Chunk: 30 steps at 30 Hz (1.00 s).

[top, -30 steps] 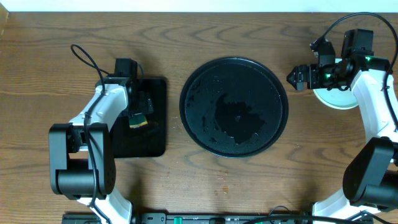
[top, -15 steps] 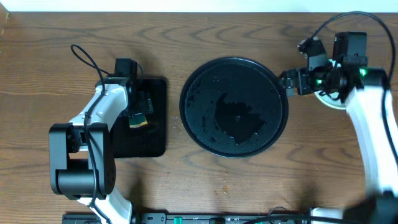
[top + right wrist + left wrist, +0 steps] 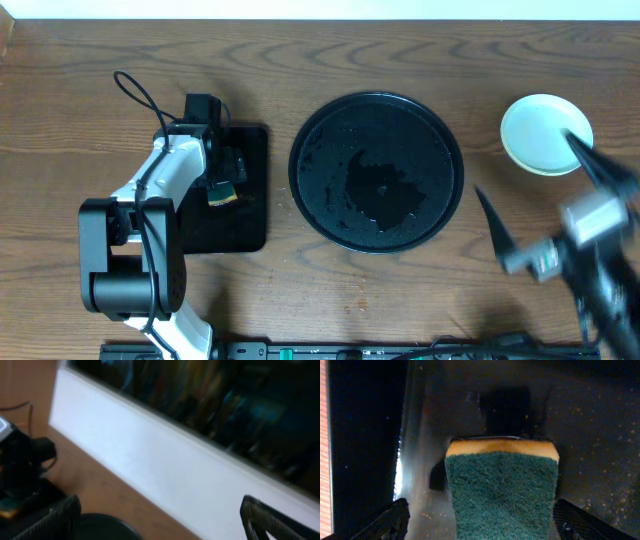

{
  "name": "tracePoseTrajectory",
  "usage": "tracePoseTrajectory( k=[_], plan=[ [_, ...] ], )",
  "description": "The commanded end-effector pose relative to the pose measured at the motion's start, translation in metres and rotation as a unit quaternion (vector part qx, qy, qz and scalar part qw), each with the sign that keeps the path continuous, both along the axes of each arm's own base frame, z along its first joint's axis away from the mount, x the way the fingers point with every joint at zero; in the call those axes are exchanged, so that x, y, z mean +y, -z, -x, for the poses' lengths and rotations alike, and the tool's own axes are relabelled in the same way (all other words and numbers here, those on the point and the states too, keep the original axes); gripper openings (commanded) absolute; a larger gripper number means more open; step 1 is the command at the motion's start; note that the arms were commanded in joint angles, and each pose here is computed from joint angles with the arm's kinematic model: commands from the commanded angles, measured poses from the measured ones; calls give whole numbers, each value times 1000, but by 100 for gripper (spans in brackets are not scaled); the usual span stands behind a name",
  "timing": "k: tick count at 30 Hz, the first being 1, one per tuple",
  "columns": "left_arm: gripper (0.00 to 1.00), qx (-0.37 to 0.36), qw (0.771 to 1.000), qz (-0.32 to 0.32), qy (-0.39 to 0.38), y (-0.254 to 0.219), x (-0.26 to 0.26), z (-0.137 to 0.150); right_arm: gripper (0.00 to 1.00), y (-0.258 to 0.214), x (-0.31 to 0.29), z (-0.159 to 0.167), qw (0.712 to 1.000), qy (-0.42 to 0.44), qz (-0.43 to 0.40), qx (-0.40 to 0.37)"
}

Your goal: Clean dirty plates on tray and stack at the side

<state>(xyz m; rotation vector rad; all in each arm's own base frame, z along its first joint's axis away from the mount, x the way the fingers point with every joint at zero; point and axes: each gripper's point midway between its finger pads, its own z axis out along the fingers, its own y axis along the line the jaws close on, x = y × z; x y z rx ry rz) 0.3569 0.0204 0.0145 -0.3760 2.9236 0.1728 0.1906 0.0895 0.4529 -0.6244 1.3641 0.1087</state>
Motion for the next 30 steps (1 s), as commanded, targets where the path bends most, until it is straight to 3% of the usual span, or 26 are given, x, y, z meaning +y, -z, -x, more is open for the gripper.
tracePoseTrajectory(
  k=[1,6,10,18,30],
  plan=[
    [92,2,1000,-6,-4,0,2,1,99,46,-13,2,999,39,9,-27],
    [92,2,1000,-5,-4,0,2,1,99,88,-24,2,990,64,-23,-122],
    [92,2,1000,-5,-4,0,2,1,99,122,-30,-10,986,72,-68,-134],
    [92,2,1000,-6,-4,0,2,1,99,193,-36,-34,988,85,-96,-82],
    [92,2,1000,-6,-4,0,2,1,99,290,-37,-49,988,102,-70,94]
  ],
)
